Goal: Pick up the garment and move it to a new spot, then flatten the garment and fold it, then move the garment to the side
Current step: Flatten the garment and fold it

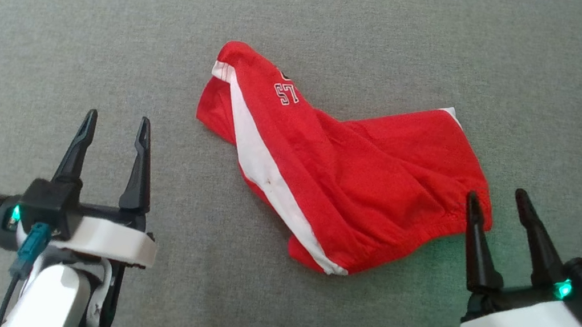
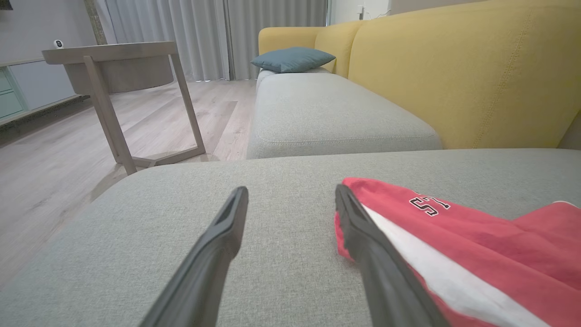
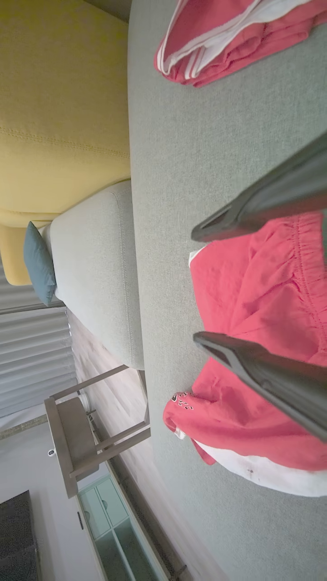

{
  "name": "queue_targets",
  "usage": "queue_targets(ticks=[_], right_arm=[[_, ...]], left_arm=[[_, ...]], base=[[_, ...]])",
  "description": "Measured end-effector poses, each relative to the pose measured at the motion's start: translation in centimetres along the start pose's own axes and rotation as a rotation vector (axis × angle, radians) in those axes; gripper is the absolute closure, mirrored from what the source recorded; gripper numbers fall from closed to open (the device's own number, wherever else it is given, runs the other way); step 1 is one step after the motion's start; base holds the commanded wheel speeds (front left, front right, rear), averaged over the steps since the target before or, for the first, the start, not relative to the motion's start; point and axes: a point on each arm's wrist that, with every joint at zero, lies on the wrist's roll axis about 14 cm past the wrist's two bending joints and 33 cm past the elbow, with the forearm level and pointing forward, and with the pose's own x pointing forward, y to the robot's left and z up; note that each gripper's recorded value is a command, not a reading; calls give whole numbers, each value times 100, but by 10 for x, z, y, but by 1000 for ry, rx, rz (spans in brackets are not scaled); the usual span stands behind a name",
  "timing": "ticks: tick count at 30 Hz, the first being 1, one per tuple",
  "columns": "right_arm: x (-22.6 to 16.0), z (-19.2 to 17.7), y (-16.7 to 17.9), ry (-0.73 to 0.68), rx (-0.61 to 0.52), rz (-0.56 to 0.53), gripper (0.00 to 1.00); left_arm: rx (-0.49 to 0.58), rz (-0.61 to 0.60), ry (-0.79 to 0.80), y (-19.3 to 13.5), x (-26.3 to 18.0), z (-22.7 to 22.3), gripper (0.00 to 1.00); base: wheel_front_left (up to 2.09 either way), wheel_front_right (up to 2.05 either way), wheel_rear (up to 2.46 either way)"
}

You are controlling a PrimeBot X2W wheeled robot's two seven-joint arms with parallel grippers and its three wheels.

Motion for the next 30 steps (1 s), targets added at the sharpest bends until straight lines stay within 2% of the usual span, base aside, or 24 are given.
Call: queue_targets(ticks=[7, 13, 17, 23, 24, 25, 26, 30], right_arm=[[0, -12, 11, 49, 17, 31, 0], [-6, -59, 39, 238, 43, 125, 0], [-9, -80, 54, 317, 49, 187, 0], [1, -99, 62, 406, -35, 275, 0], [3, -102, 64, 420, -47, 287, 11], [4, -104, 66, 436, -57, 300, 79], [5, -108, 67, 454, -63, 312, 100], [8, -112, 64, 478, -77, 331, 100]], left_arm=[[-2, -7, 2, -2, 0, -1, 0], [-7, -13, 15, -3, 1, -6, 0], [-12, -16, 21, -5, 2, -8, 0], [-21, -11, 24, -4, 7, -10, 0], [-21, -8, 26, -3, 8, -11, 0], [-21, -5, 26, -3, 8, -11, 0], [-23, -3, 23, -2, 9, -11, 0], [-33, 8, 22, 0, 8, -10, 0]], base=[[0, 0, 0], [0, 0, 0], [0, 0, 0], [0, 0, 0], [0, 0, 0], [0, 0, 0], [0, 0, 0], [0, 0, 0]])
